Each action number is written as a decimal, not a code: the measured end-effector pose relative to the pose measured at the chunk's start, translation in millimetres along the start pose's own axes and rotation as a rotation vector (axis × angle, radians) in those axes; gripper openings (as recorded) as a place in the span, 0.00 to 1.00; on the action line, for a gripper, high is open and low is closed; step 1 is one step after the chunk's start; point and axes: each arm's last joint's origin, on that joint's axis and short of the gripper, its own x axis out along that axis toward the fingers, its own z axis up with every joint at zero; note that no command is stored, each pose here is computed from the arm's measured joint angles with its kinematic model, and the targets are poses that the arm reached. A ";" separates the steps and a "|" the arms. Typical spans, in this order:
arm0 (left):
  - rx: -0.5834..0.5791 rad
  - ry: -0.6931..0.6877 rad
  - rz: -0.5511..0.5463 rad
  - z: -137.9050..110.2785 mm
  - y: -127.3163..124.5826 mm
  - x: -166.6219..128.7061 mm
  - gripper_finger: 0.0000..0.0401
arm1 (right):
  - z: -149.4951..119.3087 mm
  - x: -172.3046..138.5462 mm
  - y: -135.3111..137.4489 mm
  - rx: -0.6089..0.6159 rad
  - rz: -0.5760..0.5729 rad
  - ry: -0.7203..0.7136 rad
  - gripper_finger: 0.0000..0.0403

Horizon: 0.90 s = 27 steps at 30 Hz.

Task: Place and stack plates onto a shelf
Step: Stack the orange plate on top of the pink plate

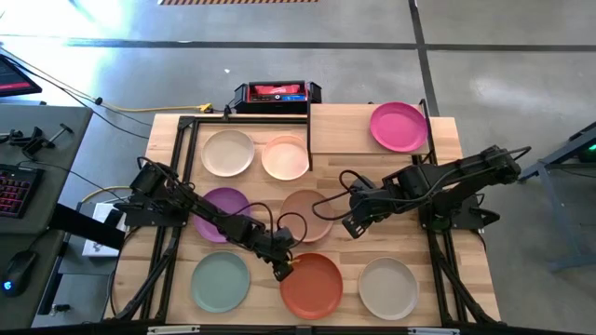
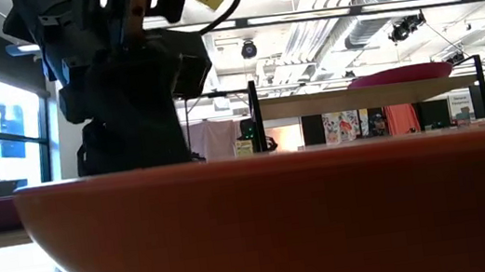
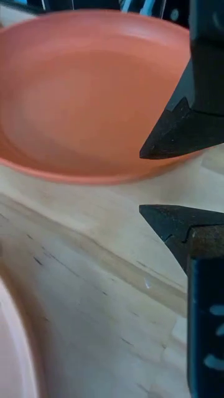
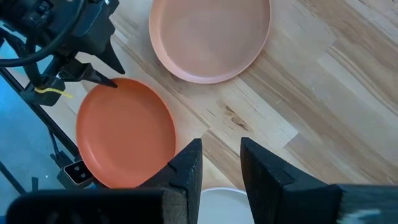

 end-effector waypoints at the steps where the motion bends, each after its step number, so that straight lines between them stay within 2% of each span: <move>1: 0.004 0.002 0.004 -0.2 0.4 0.0 0.28 | 0.0 0.0 0.0 0.000 0.000 0.000 0.22; 16: 0.019 -0.004 0.012 -0.1 0.8 0.0 0.02 | 0.1 0.0 0.0 0.000 0.000 0.000 0.22; 27: 0.035 0.001 0.007 -0.2 0.5 -0.7 0.00 | 0.0 0.0 0.0 0.000 0.000 0.001 0.22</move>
